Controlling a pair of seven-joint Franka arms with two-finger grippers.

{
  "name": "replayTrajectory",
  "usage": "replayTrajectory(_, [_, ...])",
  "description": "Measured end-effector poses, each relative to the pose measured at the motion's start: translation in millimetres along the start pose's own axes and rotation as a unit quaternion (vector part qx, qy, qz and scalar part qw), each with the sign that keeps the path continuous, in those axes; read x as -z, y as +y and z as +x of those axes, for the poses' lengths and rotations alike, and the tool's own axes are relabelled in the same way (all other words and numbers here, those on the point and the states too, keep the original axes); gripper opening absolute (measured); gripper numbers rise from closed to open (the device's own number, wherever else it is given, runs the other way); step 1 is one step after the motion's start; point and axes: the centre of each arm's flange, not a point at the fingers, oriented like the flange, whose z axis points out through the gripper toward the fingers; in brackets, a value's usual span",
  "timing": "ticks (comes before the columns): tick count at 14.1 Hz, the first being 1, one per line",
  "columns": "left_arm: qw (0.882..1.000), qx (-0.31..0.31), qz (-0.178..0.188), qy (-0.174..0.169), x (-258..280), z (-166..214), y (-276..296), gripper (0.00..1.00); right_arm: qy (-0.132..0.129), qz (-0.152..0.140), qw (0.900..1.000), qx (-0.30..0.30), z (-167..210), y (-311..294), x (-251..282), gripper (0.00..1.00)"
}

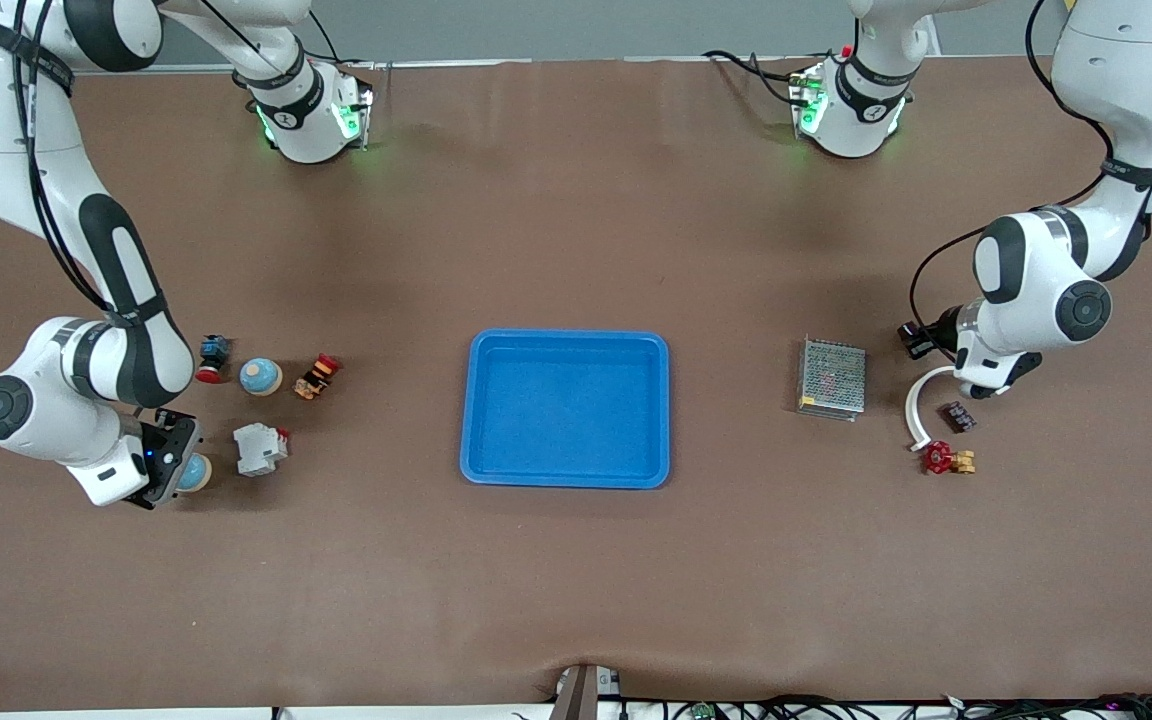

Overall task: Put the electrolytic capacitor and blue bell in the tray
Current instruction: 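Grasp the capacitor with the left gripper while the right gripper grips the bell, then carry the capacitor to the tray while the right gripper lifts the bell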

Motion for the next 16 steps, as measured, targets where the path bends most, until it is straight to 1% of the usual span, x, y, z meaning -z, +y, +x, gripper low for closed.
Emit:
replayTrajectory(3, [1.000,-0.003,-0.003,0.008,7,3,5,0.31,0.001,-0.009,1.000,0.001,-1,0,-9,1.00])
replayTrajectory(7, [0.999,-0.014,-0.014,0.027,26,8,26,0.31,0.004,-0.012,1.000,0.001,-4,1,-13,1.00])
replayTrajectory(12, [0.999,-0.001,-0.026,0.035,73,0,86,0.31,0.005,-0.014,1.000,0.003,-7,1,-16,1.00])
replayTrajectory(16, [0.998,0.016,-0.038,0.040,103,-15,131,0.31,0.007,-0.013,1.000,0.002,-7,1,-16,1.00])
